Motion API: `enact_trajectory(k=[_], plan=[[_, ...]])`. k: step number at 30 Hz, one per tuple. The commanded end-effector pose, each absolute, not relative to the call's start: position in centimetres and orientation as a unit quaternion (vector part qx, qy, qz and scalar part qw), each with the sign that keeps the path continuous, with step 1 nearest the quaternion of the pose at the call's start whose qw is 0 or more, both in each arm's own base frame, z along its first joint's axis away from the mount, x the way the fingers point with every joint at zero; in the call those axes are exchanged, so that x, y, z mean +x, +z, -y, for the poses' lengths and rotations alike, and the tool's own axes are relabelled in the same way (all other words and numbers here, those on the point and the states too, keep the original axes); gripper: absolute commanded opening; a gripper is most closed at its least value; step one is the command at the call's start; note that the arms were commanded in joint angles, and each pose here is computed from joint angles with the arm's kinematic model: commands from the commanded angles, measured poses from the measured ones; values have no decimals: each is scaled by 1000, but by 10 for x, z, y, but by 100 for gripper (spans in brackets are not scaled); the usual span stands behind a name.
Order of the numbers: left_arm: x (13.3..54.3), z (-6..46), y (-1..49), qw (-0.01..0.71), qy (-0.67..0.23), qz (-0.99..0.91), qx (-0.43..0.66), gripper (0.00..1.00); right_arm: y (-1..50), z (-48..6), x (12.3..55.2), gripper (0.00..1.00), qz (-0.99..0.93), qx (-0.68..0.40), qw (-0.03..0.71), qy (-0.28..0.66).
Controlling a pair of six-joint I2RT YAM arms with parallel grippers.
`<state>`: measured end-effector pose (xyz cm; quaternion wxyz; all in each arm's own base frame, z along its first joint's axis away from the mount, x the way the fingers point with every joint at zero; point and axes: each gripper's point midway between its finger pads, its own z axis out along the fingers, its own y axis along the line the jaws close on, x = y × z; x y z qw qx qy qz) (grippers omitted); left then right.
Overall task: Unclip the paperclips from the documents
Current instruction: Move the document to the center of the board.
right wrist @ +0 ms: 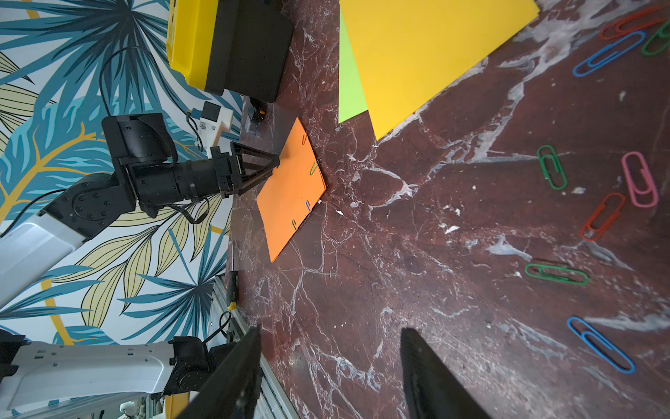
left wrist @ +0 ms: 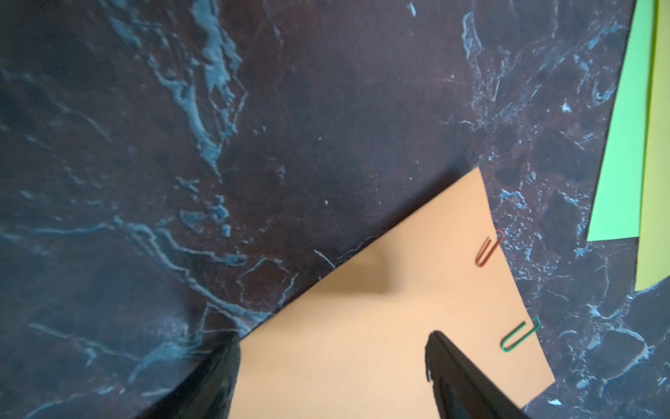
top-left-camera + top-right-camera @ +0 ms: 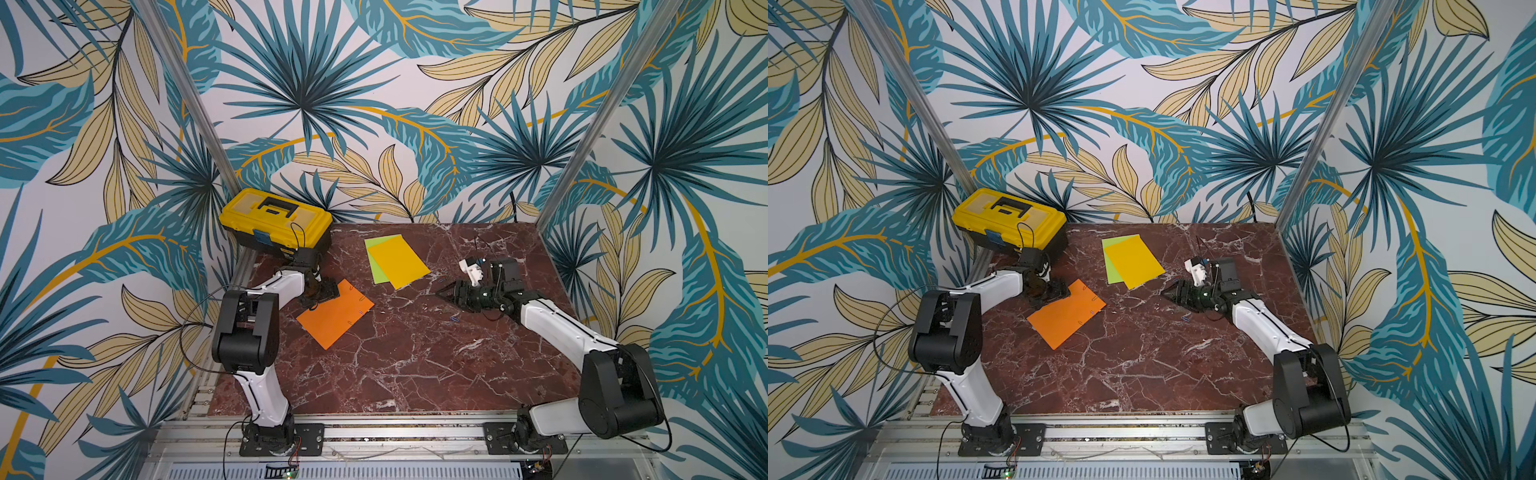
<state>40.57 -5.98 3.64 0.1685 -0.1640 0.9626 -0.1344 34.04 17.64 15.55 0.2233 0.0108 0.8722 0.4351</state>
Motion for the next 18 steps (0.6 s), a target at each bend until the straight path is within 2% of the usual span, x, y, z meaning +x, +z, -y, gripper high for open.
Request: enact_trajectory(k=[1,10,18], plan=[[381,75,24,131,-159,-963,-175,81,160,-181,339,62,-868,-3,228,441],[326,119,17,86,-171,-964,-185,81,155,-184,339,62,-868,-2,226,443],[288,150,40,86,-187,-961,-186,81,146,-191,336,62,-872,-5,216,440]])
